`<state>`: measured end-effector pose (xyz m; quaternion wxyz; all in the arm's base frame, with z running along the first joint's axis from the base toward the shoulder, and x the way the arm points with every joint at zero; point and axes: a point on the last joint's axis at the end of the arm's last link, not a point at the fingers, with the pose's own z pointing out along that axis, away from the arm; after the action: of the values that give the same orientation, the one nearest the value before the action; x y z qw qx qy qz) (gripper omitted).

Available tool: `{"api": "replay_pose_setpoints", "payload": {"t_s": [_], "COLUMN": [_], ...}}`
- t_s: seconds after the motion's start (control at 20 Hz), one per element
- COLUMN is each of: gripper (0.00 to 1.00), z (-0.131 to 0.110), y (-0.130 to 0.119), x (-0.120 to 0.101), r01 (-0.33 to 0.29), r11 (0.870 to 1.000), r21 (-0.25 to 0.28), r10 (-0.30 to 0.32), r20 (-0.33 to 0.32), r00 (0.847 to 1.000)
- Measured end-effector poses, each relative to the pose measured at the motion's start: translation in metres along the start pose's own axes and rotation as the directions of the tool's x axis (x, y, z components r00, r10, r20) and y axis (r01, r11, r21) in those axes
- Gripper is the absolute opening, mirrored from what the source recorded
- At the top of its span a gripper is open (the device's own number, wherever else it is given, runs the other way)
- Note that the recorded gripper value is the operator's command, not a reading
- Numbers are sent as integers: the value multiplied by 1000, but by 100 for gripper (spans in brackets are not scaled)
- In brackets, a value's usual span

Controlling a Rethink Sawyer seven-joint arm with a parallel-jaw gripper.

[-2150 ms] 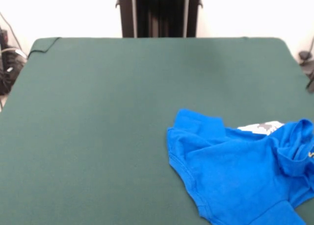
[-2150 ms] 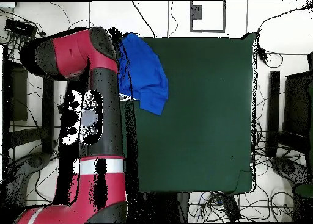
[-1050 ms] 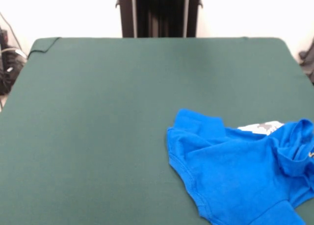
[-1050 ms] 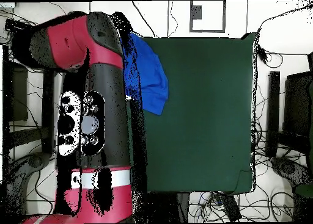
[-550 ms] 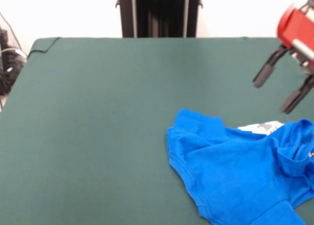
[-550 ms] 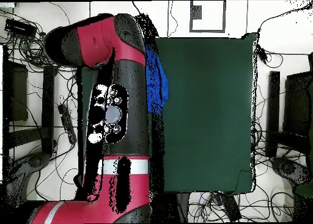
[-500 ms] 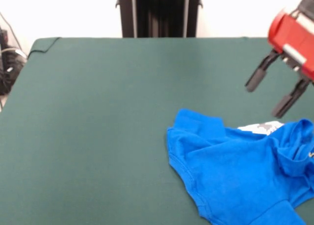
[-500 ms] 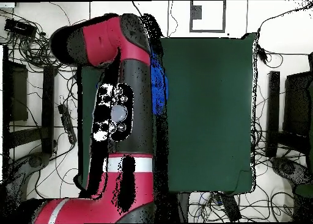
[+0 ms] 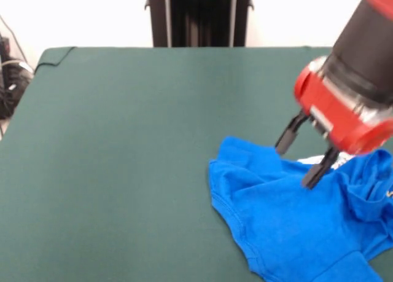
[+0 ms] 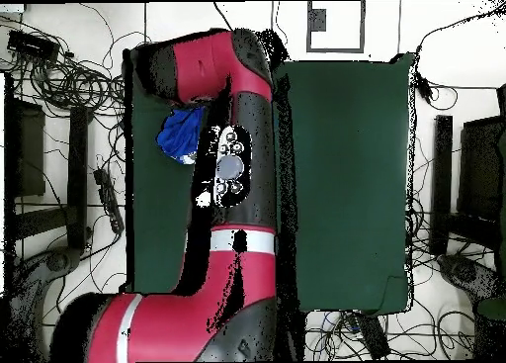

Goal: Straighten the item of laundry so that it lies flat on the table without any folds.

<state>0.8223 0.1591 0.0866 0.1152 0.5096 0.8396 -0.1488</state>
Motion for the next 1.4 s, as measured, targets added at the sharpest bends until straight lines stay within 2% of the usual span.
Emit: {"api": "replay_pose_setpoints", "payload": {"t_s": [0.25, 0.5, 0.7, 1.0, 1.4], "gripper": [100, 100, 100, 100, 100], "z": [50, 103, 129, 127, 131], "y": [3, 4, 1, 15, 20], "x": [18, 48, 64, 61, 62], "r01": [14, 57, 77, 83, 90], "r11": [1000, 997, 995, 996, 996], "r21": [22, 49, 64, 27, 14], "r10": [-14, -56, -76, -84, -90], "r20": [-29, -19, -15, 24, 46], "r00": [999, 998, 997, 996, 995]}}
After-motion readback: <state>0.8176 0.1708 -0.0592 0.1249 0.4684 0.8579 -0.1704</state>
